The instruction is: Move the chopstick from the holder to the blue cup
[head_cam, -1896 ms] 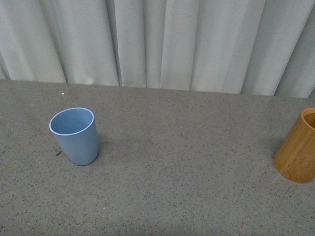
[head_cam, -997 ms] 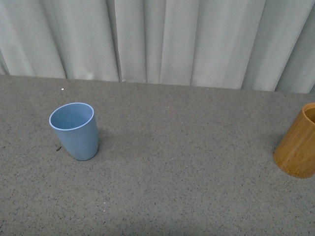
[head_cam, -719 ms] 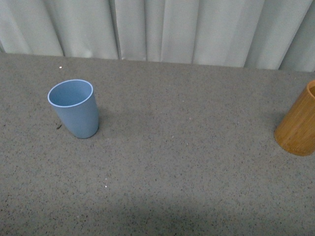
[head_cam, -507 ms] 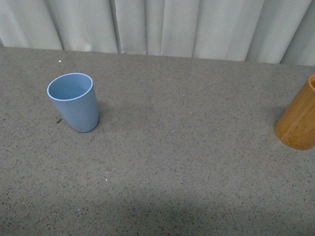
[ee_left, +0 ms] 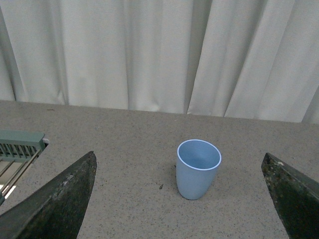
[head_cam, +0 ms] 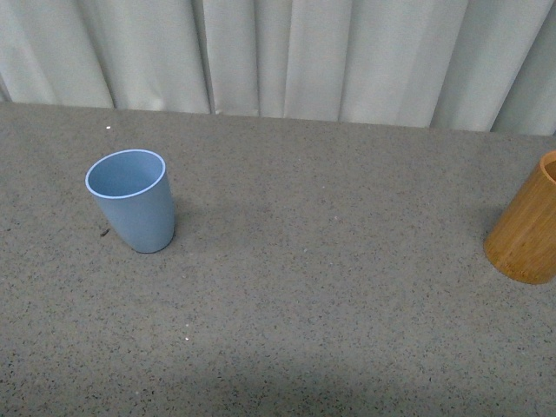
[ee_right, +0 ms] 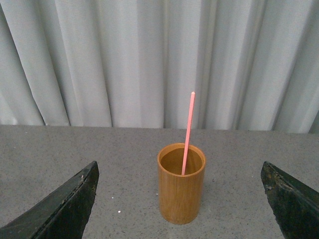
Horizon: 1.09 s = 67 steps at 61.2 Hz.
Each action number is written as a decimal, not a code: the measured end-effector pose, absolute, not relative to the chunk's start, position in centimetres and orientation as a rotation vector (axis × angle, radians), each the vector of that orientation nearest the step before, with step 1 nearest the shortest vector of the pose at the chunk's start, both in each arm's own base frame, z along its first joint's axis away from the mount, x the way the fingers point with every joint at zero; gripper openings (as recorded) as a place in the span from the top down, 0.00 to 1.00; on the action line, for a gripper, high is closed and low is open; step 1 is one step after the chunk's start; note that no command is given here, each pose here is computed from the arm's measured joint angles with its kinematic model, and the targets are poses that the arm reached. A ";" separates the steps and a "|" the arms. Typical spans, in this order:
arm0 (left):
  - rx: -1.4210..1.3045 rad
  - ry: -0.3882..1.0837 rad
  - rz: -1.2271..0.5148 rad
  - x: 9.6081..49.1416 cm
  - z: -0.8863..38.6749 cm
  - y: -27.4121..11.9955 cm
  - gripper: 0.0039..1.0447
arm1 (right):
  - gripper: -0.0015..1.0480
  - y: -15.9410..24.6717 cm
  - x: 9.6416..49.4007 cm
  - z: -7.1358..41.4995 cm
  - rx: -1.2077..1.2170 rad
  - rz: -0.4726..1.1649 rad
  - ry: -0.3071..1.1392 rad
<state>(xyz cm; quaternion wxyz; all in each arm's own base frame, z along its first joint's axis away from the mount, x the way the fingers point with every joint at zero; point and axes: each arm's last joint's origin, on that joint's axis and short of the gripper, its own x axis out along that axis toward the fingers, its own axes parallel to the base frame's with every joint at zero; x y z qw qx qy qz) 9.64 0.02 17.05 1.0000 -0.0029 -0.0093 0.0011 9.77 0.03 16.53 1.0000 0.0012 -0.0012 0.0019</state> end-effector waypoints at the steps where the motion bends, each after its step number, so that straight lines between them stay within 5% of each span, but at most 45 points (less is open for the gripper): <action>1: -0.006 -0.019 0.002 9.6 17.0 0.0 0.06 | 0.09 0.0 9.8 16.5 0.002 0.004 -0.002; 39: -0.006 -0.019 0.002 9.6 17.0 0.0 0.06 | 0.09 0.0 9.8 16.5 0.002 0.004 -0.002; 49: -0.560 0.549 -0.231 10.4 15.4 0.3 0.06 | 0.09 0.0 9.8 16.5 0.002 0.002 -0.003; 67: -0.618 0.577 -0.132 16.3 17.5 -2.2 0.06 | 0.09 0.0 9.8 16.5 0.002 0.003 -0.003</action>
